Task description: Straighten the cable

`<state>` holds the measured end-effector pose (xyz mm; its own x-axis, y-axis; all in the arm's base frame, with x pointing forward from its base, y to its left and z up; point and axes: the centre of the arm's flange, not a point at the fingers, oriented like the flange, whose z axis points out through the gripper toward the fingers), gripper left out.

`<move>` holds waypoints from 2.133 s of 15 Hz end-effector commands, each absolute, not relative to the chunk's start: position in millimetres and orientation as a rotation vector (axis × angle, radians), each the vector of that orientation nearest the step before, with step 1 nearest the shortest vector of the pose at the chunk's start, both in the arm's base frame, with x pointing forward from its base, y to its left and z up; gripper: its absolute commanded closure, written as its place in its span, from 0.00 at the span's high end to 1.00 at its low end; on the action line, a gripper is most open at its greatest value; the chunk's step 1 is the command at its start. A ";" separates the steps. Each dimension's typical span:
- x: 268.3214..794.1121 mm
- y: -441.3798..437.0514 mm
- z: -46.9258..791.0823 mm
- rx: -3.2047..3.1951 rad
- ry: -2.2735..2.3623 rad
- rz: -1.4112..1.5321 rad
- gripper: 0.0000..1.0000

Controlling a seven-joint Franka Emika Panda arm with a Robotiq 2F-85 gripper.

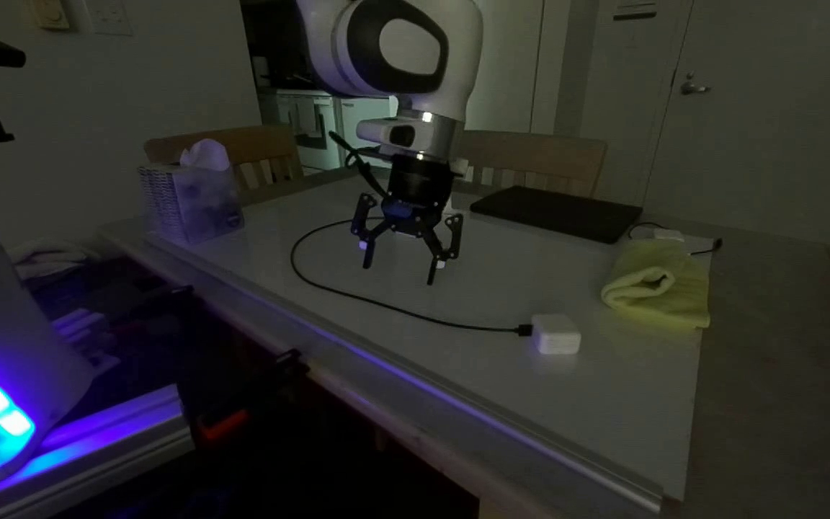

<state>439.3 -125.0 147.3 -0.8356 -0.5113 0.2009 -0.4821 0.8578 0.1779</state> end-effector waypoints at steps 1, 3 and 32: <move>437.3 -117.7 144.9 0.824 -2.766 -0.165 1.00; 436.2 -111.4 143.1 0.836 -2.756 -0.162 1.00; 544.1 -48.4 168.6 1.397 -2.738 0.113 1.00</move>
